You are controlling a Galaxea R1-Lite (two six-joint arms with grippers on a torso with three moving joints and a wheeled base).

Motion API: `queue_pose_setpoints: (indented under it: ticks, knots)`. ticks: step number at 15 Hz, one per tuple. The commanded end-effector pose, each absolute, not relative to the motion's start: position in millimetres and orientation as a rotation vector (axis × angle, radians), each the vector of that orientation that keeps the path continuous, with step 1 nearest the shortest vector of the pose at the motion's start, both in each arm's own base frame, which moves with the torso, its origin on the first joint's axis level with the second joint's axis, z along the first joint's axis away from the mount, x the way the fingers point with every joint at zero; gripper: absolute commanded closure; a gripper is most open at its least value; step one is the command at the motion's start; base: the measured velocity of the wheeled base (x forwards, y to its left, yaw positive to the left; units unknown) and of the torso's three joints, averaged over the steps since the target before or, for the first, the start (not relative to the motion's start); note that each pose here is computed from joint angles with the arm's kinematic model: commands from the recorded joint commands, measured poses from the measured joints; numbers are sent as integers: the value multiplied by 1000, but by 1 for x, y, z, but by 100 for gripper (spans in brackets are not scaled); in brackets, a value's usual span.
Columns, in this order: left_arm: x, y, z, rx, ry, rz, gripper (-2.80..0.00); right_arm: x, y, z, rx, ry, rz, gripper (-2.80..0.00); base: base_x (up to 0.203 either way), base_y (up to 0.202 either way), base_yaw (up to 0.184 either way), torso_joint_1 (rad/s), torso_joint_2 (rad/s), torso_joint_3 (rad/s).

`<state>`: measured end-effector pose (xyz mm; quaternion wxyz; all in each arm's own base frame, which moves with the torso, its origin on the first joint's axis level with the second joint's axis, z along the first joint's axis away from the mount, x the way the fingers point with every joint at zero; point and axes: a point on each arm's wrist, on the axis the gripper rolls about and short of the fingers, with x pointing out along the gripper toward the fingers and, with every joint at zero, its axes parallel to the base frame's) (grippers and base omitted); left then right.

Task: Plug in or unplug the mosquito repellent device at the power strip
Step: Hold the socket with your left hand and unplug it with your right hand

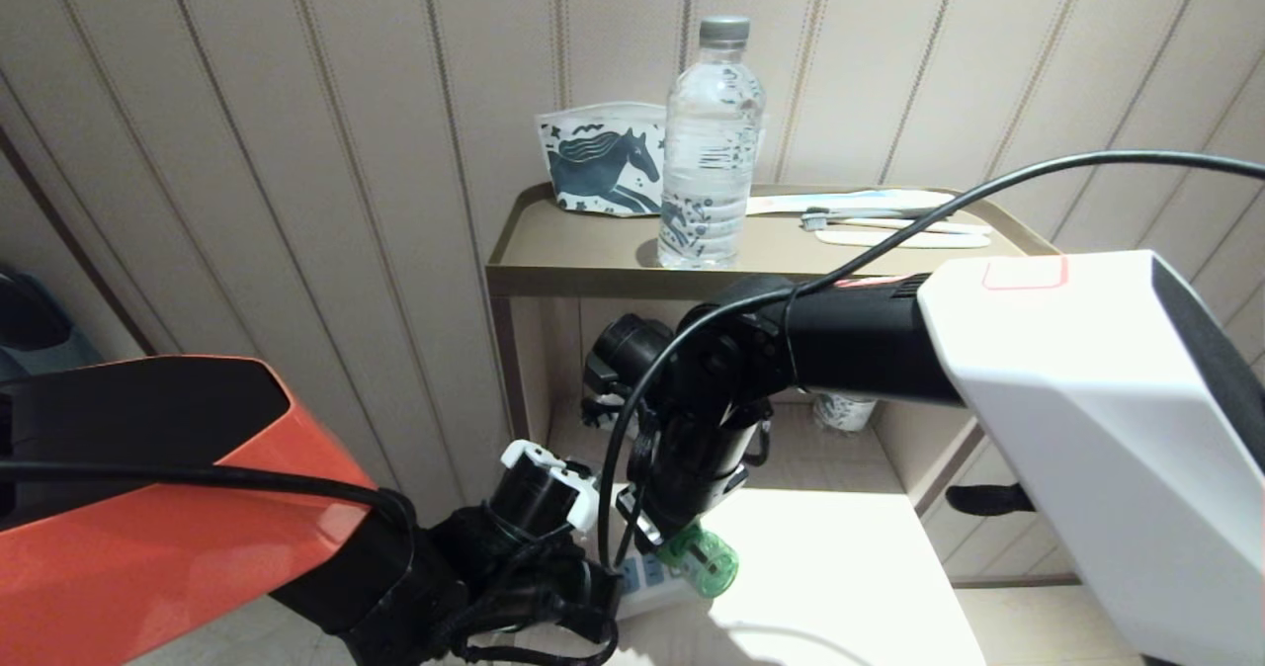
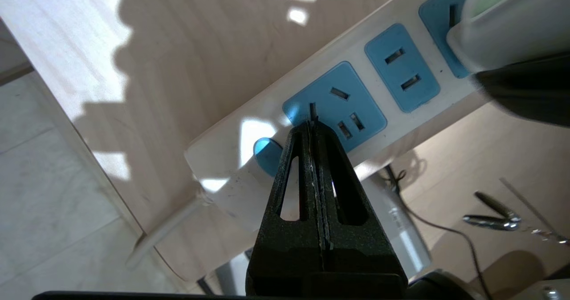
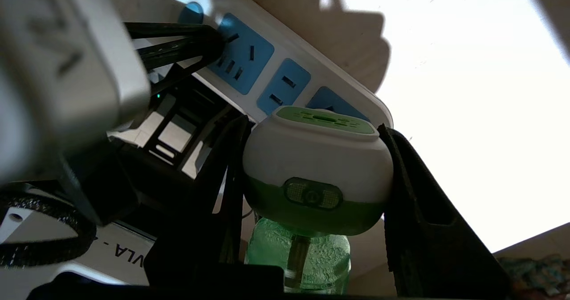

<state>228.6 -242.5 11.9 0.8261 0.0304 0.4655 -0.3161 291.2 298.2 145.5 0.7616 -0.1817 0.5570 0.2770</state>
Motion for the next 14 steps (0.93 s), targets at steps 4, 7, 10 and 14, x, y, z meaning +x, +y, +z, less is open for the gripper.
queue_pose_setpoints:
  ticks: [4, 7, 10, 14]
  knots:
    - [220, -252, 11, 91, 972, -670, 0, 294, 299, 136, -410, 1234, 588, 0, 0, 0, 0, 0, 0, 0]
    - [219, -253, 11, 94, 973, -675, 0, 289, 297, 151, -398, 1197, 600, 0, 0, 0, 0, 0, 0, 0]
    - [213, -257, 9, 106, 979, -691, 0, 286, 295, 160, -394, 1178, 599, 0, 0, 0, 0, 0, 0, 0]
    - [212, -258, 13, 102, 969, -696, 0, 282, 291, 166, -393, 1173, 598, 0, 0, 0, 0, 0, 0, 0]
